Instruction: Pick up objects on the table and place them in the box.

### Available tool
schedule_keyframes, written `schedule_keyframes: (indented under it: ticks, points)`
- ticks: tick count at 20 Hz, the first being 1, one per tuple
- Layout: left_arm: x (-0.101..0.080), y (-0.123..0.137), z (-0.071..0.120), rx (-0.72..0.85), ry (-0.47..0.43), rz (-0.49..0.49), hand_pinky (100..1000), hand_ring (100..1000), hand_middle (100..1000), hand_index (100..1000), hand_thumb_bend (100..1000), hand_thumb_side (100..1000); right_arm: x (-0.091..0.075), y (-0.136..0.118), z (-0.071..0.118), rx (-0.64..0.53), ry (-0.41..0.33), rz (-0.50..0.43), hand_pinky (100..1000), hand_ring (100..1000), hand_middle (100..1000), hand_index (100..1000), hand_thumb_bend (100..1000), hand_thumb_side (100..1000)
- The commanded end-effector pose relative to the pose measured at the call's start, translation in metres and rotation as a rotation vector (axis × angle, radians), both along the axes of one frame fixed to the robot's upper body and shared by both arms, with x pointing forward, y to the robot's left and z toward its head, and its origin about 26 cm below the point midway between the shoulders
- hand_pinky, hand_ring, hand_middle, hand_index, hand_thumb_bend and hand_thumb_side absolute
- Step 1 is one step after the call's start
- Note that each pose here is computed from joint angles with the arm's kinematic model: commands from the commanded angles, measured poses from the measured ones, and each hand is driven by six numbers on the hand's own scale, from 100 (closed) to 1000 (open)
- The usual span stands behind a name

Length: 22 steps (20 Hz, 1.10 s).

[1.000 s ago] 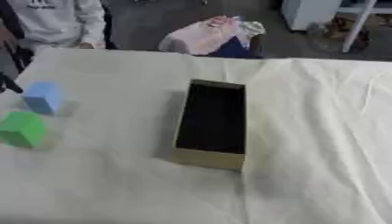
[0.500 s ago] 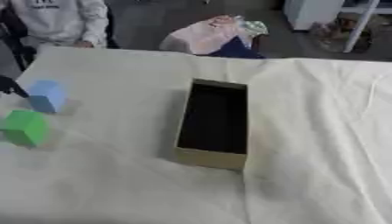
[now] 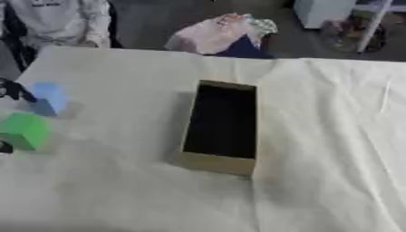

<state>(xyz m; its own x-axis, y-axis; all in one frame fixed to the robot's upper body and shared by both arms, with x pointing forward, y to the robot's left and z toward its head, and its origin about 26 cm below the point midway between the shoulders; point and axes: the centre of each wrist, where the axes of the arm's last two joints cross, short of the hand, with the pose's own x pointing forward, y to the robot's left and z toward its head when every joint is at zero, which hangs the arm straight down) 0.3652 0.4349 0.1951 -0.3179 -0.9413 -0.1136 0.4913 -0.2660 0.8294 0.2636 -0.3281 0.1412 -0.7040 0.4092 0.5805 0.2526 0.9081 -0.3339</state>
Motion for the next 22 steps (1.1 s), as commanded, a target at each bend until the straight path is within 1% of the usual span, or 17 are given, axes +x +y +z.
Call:
schedule_keyframes:
  ticks: [1, 13, 18, 22]
  points:
    - [0.002, 0.005, 0.012, 0.029, -0.028, 0.016, 853, 874, 849, 913, 705, 287, -0.001, 0.001, 0.007, -0.022, -0.021, 0.007, 829, 790, 671, 833, 100, 878]
    - [0.010, 0.010, 0.003, 0.067, -0.025, 0.063, 857, 891, 880, 935, 702, 267, 0.000, 0.004, 0.005, -0.022, -0.007, 0.017, 828, 790, 666, 833, 100, 885]
    - [0.015, 0.012, -0.003, 0.071, -0.023, 0.080, 851, 885, 864, 914, 656, 276, 0.000, 0.005, 0.004, -0.021, -0.002, 0.022, 828, 790, 665, 833, 100, 886]
    - [0.017, 0.013, -0.008, 0.088, -0.008, 0.091, 845, 882, 858, 905, 657, 272, 0.000, 0.006, 0.004, -0.021, 0.001, 0.026, 828, 790, 665, 833, 100, 888]
